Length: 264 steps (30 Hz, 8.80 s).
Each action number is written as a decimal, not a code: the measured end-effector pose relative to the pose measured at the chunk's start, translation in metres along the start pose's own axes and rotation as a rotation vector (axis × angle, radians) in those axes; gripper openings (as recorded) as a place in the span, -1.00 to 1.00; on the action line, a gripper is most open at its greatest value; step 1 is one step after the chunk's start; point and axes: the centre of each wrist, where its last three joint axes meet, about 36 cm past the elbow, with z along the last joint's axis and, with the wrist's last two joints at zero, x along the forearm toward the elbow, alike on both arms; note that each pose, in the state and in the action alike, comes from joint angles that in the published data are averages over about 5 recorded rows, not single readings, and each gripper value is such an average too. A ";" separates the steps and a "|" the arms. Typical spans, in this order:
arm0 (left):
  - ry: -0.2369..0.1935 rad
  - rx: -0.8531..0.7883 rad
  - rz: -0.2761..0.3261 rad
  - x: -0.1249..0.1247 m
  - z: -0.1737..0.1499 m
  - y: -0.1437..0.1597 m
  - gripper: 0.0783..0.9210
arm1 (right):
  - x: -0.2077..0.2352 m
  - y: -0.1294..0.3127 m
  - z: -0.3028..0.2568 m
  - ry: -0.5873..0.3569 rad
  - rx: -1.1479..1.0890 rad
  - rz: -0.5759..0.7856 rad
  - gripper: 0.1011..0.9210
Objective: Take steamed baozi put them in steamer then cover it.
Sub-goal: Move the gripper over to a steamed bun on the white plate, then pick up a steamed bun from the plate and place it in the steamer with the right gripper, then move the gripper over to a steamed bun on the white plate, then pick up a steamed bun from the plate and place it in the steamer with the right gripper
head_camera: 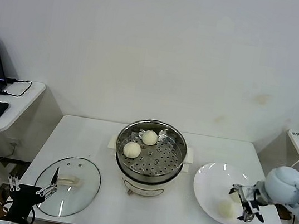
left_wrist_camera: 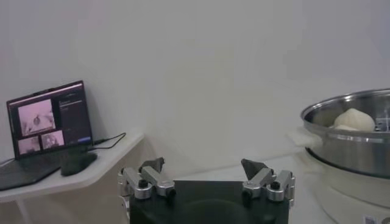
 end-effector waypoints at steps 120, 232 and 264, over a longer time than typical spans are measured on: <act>-0.027 0.033 -0.057 -0.012 0.000 0.007 0.77 | 0.066 -0.191 -0.248 -0.250 0.867 0.165 0.76; -0.033 0.021 -0.007 -0.019 0.001 0.001 0.77 | 0.109 -0.143 -0.036 -0.098 -0.167 0.306 0.14; -0.035 0.025 -0.022 -0.021 0.002 0.003 0.77 | 0.041 -0.189 -0.214 -0.141 -0.222 0.220 0.15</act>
